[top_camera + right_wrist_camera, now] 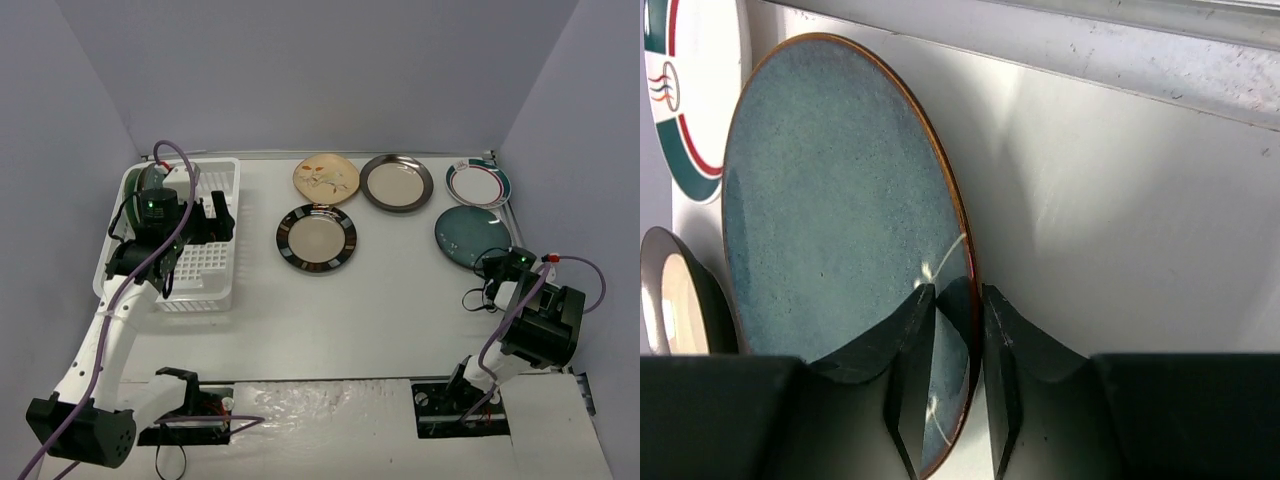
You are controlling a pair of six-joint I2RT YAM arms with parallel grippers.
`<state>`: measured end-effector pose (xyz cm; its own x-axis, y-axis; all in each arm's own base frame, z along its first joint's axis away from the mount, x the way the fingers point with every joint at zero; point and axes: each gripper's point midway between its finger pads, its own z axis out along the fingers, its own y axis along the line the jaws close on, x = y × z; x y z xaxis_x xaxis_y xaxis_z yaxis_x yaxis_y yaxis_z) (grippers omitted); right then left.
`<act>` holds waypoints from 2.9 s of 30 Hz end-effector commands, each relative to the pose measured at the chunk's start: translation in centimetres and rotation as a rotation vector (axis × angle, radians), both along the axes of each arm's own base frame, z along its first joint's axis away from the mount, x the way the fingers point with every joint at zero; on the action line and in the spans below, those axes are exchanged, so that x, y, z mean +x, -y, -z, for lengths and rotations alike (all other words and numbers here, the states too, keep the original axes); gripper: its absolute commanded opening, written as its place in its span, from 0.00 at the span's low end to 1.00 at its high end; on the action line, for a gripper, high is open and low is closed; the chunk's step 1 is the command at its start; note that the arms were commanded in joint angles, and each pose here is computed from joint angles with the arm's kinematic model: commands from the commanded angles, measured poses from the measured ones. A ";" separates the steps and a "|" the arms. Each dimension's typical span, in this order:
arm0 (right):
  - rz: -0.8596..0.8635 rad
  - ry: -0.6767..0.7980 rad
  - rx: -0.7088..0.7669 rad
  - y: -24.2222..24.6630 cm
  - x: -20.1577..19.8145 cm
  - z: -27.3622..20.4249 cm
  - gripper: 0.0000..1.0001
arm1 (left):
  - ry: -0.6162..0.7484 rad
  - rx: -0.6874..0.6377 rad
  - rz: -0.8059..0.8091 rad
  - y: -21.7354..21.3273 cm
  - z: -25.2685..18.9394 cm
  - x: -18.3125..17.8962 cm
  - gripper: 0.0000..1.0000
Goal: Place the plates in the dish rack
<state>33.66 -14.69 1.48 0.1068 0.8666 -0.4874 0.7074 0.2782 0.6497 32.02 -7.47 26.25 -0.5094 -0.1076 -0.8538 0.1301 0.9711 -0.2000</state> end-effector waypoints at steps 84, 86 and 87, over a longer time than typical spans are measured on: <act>-1.269 0.998 0.056 -30.7 -1.9 -30.2 0.00 | 0.090 -0.508 0.449 20.1 -7.1 0.9 0.97; -1.302 1.024 0.080 -31.7 -2.4 -30.8 0.00 | 0.100 -0.511 0.451 20.5 -7.4 1.2 0.97; -1.315 1.037 0.091 -32.1 -2.7 -31.1 0.00 | 0.097 -0.509 0.449 20.5 -7.4 1.3 0.97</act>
